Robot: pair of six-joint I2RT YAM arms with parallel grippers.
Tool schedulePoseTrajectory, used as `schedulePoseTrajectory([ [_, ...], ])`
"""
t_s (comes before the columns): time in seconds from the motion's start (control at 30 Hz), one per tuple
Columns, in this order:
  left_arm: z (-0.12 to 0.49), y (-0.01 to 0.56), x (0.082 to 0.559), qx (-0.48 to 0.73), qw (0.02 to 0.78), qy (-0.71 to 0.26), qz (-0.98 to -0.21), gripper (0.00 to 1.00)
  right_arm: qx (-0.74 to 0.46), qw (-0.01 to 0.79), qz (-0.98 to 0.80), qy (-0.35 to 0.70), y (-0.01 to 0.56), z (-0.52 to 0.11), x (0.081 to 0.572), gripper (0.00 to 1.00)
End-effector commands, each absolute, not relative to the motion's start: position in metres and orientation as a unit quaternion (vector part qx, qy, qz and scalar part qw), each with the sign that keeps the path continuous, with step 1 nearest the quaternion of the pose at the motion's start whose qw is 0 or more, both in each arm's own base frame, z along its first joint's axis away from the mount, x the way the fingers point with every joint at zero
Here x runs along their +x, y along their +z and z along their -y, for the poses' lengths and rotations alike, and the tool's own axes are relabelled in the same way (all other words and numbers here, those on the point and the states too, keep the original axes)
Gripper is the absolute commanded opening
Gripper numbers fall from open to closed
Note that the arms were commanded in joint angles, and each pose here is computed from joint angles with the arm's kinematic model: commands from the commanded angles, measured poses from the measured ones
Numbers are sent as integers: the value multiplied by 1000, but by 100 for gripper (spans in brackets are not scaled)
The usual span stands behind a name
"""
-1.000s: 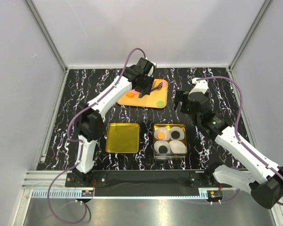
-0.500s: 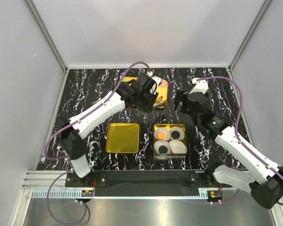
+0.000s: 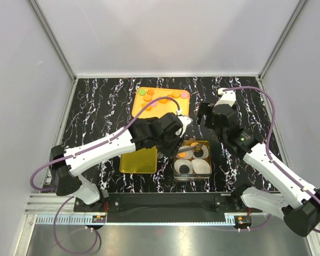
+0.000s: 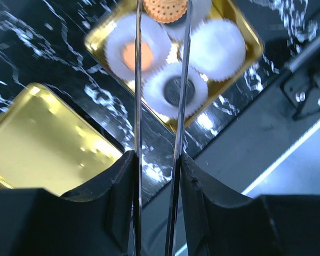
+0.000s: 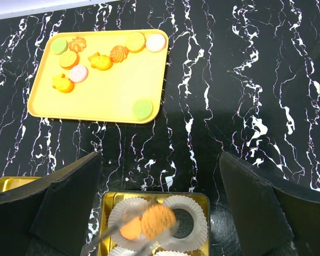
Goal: Pack the cookies
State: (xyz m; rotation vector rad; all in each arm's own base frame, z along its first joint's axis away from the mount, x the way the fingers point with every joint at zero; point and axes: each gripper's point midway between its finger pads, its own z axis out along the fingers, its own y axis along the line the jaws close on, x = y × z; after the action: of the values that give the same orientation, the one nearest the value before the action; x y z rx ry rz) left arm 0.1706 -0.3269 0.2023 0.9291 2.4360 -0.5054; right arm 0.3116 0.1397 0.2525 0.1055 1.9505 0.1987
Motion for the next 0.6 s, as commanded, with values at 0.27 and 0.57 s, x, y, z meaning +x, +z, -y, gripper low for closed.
schedulePoseTrajectory([
  [0.27,346,203,117,372,213,-245,-869,39,64,578,-810,78,275,-134,317,100],
  [0.57,349,195,103,382,191,-253,-868,42,62,575,-812,76,271,-135,318,99],
])
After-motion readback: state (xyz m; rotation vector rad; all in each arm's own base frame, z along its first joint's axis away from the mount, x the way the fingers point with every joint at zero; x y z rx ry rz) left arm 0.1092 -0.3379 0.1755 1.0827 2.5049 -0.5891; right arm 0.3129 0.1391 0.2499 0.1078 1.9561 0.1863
